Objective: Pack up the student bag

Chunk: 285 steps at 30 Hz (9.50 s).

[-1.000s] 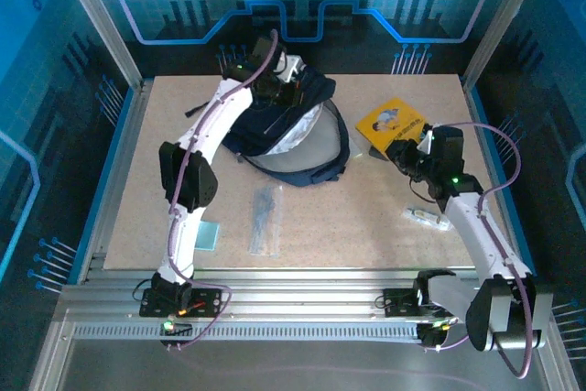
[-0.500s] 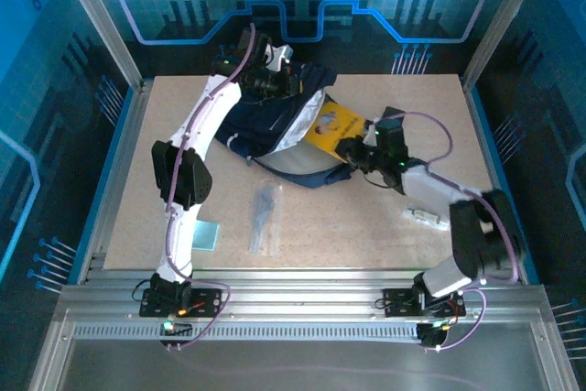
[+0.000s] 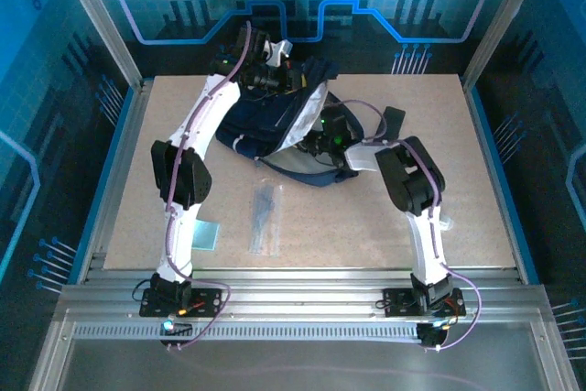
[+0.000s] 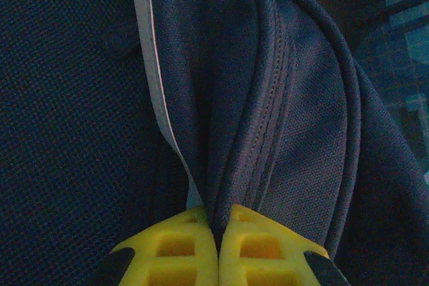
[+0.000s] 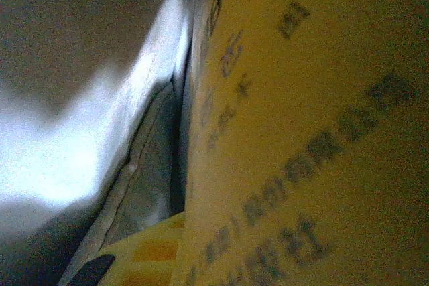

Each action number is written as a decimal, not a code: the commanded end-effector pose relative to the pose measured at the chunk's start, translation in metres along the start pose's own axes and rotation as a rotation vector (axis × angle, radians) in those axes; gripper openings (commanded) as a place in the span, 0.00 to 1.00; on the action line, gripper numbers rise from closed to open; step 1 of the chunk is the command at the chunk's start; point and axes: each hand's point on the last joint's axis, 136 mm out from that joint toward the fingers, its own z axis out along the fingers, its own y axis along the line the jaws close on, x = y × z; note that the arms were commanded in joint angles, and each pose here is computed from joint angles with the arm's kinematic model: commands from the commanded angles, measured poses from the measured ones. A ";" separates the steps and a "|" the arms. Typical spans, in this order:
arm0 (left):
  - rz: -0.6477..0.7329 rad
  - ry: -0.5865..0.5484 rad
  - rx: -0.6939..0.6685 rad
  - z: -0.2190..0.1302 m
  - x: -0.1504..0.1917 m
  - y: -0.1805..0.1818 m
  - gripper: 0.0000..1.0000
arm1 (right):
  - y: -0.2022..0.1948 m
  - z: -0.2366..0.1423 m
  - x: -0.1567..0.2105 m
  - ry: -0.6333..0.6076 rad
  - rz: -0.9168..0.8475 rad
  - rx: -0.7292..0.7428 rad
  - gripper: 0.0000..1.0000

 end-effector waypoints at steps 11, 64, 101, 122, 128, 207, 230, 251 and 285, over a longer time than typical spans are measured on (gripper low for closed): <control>0.077 -0.131 0.136 -0.030 -0.032 -0.043 0.00 | -0.016 -0.013 -0.002 0.023 0.158 0.122 0.61; -0.552 -0.409 -0.517 -0.097 0.154 0.207 0.76 | 0.042 -0.197 0.043 0.027 -0.248 0.458 0.82; -0.624 -0.544 -0.293 -0.054 0.124 0.156 0.00 | 0.046 -0.062 0.145 0.297 -0.437 0.383 0.65; -0.619 -0.543 -0.191 -0.056 0.131 0.111 0.00 | 0.005 -0.017 0.087 -0.155 -0.568 0.735 0.50; -0.636 -0.534 -0.180 -0.057 0.138 0.108 0.00 | 0.020 -0.006 0.077 -0.267 -0.576 0.681 0.38; -0.632 -0.601 -0.087 -0.070 0.119 0.073 0.00 | 0.030 -0.016 0.048 -0.316 -0.624 0.651 0.00; -0.571 -0.657 -0.226 -0.076 0.099 0.140 0.00 | -0.061 -0.140 0.105 0.328 -0.331 0.663 0.00; -0.483 -0.565 -0.212 -0.030 0.024 0.199 0.35 | -0.003 -0.171 0.086 0.362 -0.310 0.459 0.00; -0.698 -0.403 -0.034 0.019 0.134 0.150 0.34 | 0.069 -0.085 0.129 0.482 -0.217 0.163 0.00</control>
